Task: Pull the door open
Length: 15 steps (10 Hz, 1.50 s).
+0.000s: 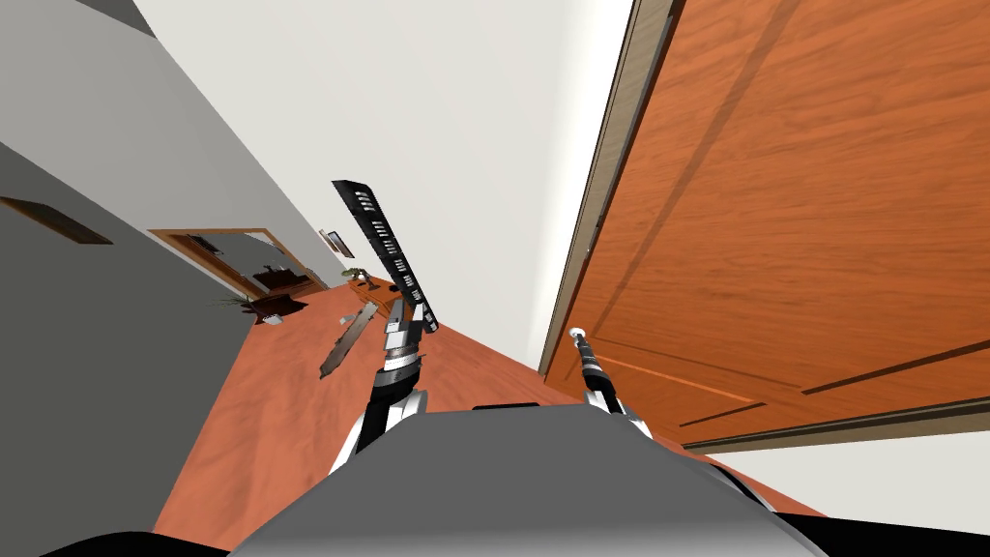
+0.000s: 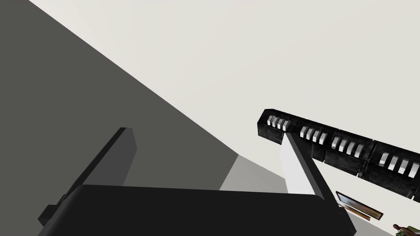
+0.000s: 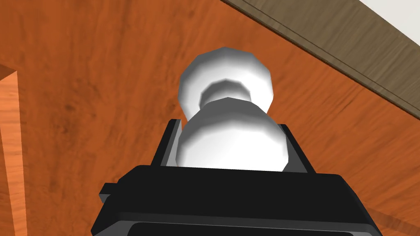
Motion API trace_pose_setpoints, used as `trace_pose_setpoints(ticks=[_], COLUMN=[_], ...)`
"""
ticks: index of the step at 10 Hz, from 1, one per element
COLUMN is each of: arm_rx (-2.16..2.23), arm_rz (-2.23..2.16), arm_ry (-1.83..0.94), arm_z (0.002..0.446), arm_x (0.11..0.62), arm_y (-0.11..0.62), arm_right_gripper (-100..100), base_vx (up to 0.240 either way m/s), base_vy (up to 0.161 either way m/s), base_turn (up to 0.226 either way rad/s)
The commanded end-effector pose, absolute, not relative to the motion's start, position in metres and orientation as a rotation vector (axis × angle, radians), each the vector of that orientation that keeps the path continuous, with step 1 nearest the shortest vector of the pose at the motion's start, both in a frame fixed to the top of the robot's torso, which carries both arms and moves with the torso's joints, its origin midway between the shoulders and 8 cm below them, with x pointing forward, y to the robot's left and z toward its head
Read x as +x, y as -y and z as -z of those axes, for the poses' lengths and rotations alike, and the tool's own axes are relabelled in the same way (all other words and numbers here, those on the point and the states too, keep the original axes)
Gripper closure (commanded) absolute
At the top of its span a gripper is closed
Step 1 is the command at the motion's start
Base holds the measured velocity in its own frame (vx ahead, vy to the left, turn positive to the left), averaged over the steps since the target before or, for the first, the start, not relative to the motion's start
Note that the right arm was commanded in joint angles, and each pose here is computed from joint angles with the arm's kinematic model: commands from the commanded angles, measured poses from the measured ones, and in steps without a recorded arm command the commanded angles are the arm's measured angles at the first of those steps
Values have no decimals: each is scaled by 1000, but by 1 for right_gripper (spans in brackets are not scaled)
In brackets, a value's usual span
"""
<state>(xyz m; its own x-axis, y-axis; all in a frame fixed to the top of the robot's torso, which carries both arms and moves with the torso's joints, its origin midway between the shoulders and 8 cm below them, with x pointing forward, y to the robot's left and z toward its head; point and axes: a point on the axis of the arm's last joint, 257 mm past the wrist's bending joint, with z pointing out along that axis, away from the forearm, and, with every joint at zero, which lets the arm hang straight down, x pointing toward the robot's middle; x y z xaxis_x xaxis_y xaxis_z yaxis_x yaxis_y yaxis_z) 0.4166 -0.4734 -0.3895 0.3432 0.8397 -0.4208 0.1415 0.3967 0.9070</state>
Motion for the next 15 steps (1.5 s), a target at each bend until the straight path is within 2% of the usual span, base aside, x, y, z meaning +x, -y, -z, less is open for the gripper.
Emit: trace_pose_setpoints(ticks=[1,15], arm_rx=[1113,1347], arm_rz=[-621,-861], arm_ry=[-1132,-900], arm_z=[390,389], arm_x=[417,410], arm_y=[473,488], arm_right_gripper=[100,100], base_vx=[-22,-30], base_vy=[-5,-9], base_turn=[29,48])
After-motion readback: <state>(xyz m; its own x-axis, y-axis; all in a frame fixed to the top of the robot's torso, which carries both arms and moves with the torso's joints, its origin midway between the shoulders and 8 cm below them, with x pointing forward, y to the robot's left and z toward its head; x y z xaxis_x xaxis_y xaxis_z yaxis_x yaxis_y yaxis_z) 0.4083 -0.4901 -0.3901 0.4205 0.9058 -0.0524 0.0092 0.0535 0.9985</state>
